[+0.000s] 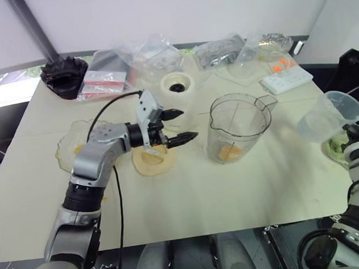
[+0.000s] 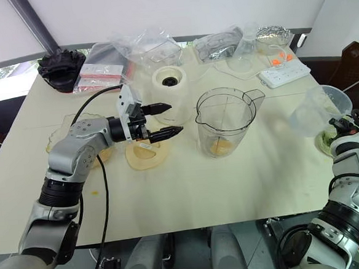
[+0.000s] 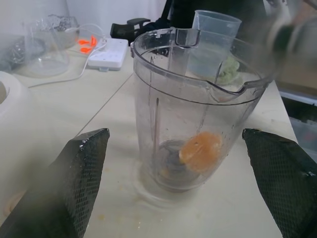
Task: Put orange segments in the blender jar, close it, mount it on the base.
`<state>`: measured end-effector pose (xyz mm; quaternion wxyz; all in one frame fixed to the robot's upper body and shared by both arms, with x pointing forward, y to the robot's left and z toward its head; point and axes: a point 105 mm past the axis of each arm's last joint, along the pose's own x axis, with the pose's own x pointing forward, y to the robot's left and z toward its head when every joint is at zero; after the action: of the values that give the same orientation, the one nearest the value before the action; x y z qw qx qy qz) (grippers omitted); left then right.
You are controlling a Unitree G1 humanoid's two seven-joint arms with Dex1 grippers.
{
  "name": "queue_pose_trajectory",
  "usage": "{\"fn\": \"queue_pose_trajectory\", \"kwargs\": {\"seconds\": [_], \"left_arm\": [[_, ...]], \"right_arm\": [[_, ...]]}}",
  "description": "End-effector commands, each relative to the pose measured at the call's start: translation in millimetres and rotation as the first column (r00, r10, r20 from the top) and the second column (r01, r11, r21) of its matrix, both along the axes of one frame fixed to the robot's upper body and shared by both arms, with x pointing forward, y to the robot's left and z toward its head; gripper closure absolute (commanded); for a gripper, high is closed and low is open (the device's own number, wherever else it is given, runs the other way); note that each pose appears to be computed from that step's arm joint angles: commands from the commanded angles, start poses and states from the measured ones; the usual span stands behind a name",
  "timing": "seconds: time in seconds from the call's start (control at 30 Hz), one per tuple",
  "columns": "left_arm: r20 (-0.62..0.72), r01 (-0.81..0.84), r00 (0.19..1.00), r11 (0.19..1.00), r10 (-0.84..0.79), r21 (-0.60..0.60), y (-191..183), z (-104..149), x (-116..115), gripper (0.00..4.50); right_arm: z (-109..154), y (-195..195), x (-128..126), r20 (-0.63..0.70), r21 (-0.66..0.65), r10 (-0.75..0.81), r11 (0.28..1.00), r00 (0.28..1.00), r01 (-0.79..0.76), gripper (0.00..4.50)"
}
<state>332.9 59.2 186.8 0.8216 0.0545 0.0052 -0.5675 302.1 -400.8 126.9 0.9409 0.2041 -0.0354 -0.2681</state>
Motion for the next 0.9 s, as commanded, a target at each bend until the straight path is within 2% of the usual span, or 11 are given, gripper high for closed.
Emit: {"fn": "queue_pose_trajectory", "kwargs": {"seconds": [0.03, 0.4, 0.5, 0.73, 0.9], "left_arm": [[0.060, 0.012, 0.998, 1.000, -0.012, -0.002, -1.5, 15.1, -3.5, 0.00], [0.068, -0.011, 0.998, 1.000, 0.010, 0.010, 2.7, 15.6, -3.9, 0.00], [0.068, -0.014, 0.998, 1.000, 0.014, 0.012, 3.1, 15.4, -4.2, 0.00], [0.070, -0.019, 0.997, 1.000, 0.018, 0.012, 2.0, 14.8, -5.1, 0.00], [0.071, -0.016, 0.997, 1.000, 0.015, 0.010, 1.0, 14.9, -4.6, 0.00]], "right_arm": [[8.9, -3.0, 5.2, 0.061, -0.049, -0.030, 0.998, 0.998, 0.033, 4.47], [-23.2, 1.2, 16.8, -0.039, -0.118, -0.004, 0.993, 0.999, -0.001, 4.47], [-25.5, 1.6, 16.6, -0.043, -0.120, 0.002, 0.993, 0.999, -0.007, 3.53], [-39.4, -3.1, 4.6, -0.118, -0.168, -0.026, 0.986, 0.993, 0.006, 0.03], [-38.3, -1.9, -11.8, -0.133, -0.195, -0.027, 0.981, 0.991, 0.000, 0.03]]}}
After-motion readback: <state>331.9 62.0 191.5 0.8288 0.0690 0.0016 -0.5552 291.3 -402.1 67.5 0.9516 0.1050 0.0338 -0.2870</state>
